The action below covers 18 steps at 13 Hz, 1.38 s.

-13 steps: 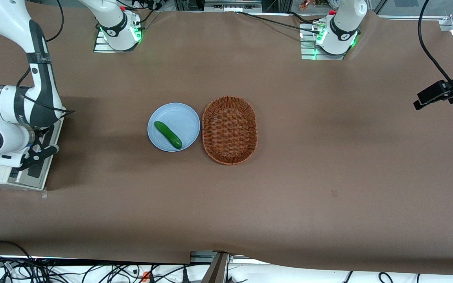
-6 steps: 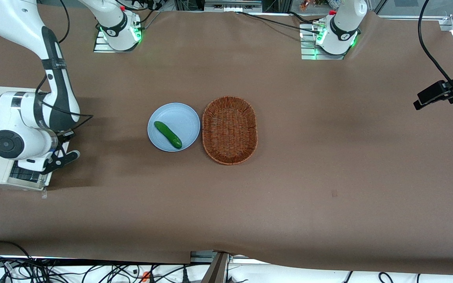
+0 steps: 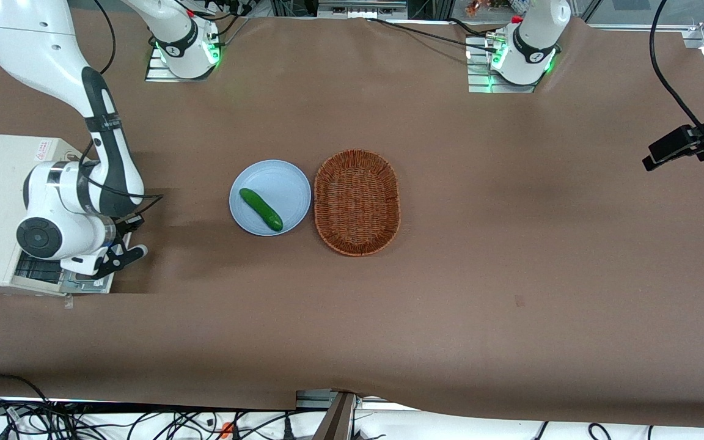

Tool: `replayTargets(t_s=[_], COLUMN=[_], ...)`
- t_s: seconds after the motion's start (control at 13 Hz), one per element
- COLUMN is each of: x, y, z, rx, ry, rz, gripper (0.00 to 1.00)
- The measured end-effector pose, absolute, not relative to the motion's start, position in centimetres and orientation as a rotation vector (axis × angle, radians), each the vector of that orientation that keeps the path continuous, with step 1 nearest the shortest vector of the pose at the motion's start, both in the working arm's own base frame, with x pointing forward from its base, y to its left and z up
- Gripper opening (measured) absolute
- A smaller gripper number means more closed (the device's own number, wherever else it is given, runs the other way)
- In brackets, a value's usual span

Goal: Open oven door with right arm only
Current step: 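Pull the handle outward and down, swinging the door open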

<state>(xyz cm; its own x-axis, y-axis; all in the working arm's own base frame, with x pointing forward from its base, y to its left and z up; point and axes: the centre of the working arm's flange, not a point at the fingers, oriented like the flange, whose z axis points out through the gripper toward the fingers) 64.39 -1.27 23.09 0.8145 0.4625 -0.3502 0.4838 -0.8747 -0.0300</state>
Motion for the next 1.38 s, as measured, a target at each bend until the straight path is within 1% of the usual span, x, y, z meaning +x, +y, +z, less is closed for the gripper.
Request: replayTargets(t_s=[0.69, 1.15, 1.38], x=[64.5, 64.5, 64.4], y=[-1.7, -2.9, -1.1], z=[18.3, 18.4, 18.1], rx=[3.005, 3.108, 3.123], ry=[0.691, 0.349, 0.096], rz=[-0.518, -0.494, -0.51], gripper=[0.01, 0.01, 0.01])
